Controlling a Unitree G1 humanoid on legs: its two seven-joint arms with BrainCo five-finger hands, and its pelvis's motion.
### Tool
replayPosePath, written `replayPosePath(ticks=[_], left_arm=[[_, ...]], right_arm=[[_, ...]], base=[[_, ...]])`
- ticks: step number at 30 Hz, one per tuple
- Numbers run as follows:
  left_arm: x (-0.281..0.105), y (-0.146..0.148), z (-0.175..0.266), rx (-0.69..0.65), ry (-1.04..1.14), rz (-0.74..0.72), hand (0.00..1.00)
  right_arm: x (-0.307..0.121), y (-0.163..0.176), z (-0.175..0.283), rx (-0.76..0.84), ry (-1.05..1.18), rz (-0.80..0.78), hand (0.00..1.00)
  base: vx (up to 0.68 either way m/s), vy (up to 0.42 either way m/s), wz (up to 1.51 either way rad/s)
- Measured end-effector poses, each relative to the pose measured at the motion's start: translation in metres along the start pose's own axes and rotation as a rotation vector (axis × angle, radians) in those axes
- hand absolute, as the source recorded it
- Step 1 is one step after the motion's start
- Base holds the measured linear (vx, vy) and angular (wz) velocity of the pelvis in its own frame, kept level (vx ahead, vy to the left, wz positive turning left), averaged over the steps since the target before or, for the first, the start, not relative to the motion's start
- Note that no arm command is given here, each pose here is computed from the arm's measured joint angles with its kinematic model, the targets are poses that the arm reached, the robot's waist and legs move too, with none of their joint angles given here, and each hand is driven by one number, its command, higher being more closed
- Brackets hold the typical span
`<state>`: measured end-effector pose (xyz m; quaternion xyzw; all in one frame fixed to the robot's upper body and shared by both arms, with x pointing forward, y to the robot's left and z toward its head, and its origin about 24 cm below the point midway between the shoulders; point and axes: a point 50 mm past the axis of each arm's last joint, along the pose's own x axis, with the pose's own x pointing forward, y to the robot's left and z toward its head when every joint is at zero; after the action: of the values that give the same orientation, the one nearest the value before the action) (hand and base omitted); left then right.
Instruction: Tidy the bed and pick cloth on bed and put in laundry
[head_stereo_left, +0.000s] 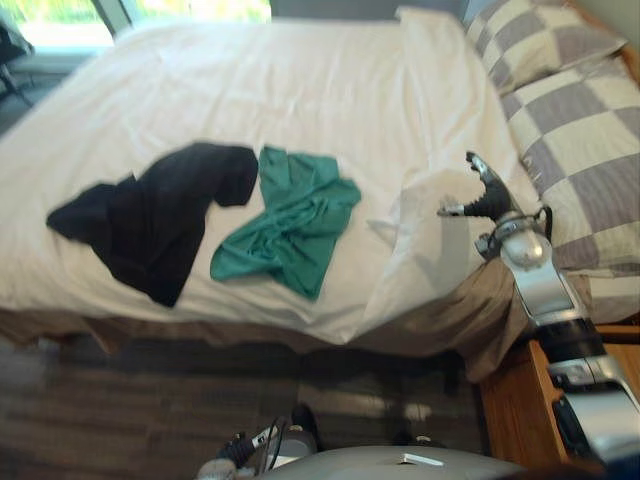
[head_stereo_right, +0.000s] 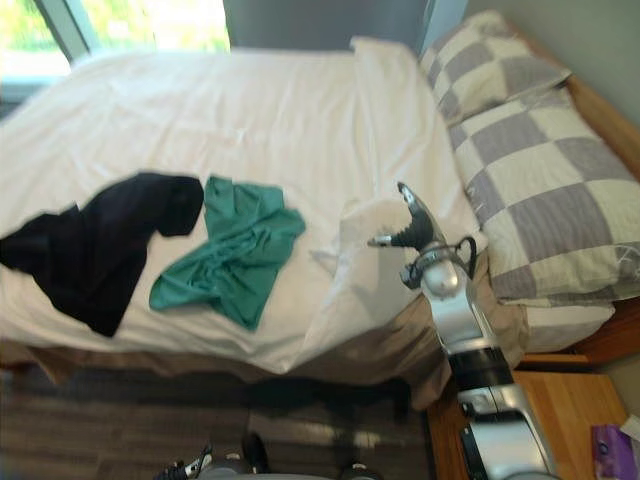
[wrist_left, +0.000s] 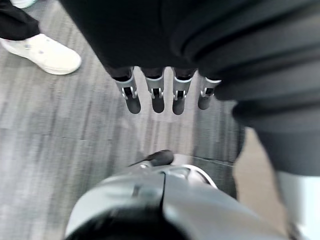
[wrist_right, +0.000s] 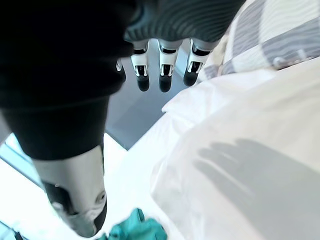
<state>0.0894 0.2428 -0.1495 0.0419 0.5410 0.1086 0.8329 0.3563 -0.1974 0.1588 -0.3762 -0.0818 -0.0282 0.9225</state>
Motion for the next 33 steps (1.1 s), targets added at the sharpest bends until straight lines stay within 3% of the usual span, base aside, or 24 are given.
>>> replayPosePath(ticks=[11, 17, 18, 26, 33], left_arm=[[0.001, 0.015, 0.078, 0.028, -0.210, 0.032, 0.00], [0.001, 0.013, 0.094, -0.005, -0.237, 0.033, 0.00], [0.001, 0.013, 0.097, -0.007, -0.243, 0.037, 0.00], [0.001, 0.010, 0.116, -0.018, -0.254, 0.032, 0.00], [0.001, 0.009, 0.118, -0.042, -0.259, 0.023, 0.00]], right_arm=[[0.034, -0.060, 0.049, -0.234, -0.083, -0.190, 0.00], [0.036, -0.061, 0.029, -0.451, 0.064, -0.083, 0.00], [0.036, -0.061, 0.026, -0.467, 0.085, -0.071, 1.00], [0.045, -0.058, 0.017, -0.432, 0.215, 0.088, 1.00], [0.047, -0.057, 0.012, -0.282, 0.196, 0.042, 1.00]], base=[[0.01, 0.020, 0.11], [0.03, -0.011, -0.05], [-0.02, -0.019, -0.06], [-0.03, -0.010, -0.07], [0.01, 0.000, -0.02]])
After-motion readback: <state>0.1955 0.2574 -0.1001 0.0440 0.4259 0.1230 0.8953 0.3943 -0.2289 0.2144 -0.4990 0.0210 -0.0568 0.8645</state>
